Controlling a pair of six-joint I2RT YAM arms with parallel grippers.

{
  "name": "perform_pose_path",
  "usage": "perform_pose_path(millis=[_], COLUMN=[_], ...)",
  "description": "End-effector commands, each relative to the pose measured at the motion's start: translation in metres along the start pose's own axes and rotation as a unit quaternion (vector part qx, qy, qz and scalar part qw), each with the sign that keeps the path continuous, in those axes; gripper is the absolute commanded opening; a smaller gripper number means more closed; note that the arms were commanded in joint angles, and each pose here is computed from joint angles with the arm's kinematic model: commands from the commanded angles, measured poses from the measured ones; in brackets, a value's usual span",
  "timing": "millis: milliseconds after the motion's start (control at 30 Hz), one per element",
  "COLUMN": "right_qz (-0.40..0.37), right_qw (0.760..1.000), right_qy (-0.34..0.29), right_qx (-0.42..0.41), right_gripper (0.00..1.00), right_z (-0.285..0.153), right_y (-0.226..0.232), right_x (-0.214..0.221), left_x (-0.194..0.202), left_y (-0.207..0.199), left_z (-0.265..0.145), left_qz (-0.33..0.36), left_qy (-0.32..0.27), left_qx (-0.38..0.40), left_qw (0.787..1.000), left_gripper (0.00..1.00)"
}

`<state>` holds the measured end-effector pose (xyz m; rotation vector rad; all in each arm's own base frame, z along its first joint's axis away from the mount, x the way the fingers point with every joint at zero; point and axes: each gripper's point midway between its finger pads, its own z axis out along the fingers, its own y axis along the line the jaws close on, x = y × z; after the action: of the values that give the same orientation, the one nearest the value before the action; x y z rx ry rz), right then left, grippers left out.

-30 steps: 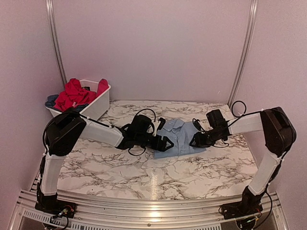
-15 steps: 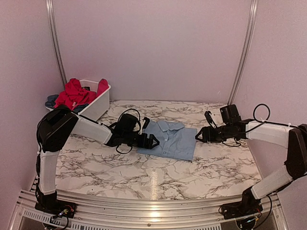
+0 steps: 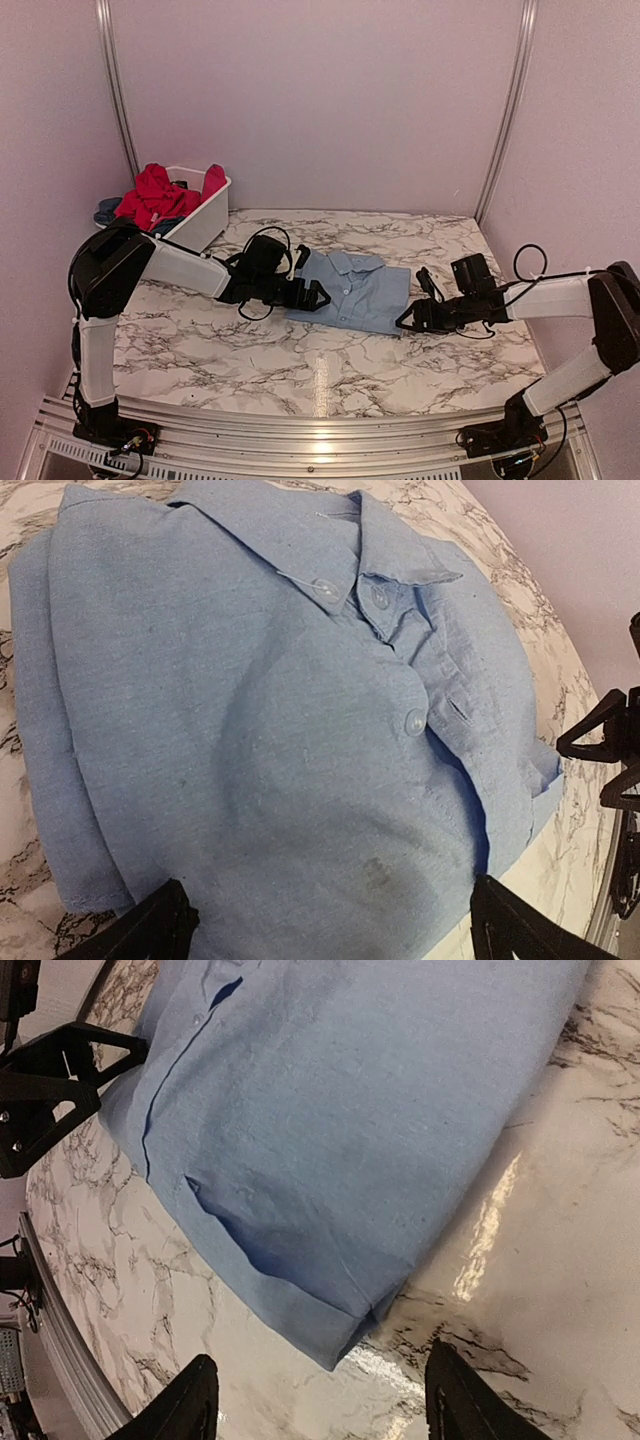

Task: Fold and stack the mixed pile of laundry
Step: Smooth out the square-folded shirt at the center of the board, then move the square-folded shirt to the corner of the board.

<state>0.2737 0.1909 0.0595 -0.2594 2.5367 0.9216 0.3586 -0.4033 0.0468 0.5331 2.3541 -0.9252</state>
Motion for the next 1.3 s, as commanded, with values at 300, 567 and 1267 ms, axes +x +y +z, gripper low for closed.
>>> perform_pose_path(millis=[300, 567, 1267], right_qz=[-0.042, -0.016, -0.129], right_qw=[0.997, 1.000, 0.980], right_qy=[-0.012, -0.005, 0.009], right_qx=[-0.071, -0.018, 0.153], right_gripper=[0.00, 0.00, 0.59], right_z=[0.010, -0.030, 0.039], right_y=[0.038, 0.028, 0.064], right_x=[-0.041, -0.050, -0.075], left_x=[-0.003, -0.010, -0.066], left_y=[0.000, -0.005, -0.035], left_z=[-0.004, -0.014, -0.128], left_qz=[0.006, 0.013, 0.048], left_qy=[0.000, -0.011, -0.125], left_qx=[-0.008, -0.007, -0.074], left_qw=[1.000, 1.000, 0.988], left_gripper=[0.99, 0.99, 0.99])
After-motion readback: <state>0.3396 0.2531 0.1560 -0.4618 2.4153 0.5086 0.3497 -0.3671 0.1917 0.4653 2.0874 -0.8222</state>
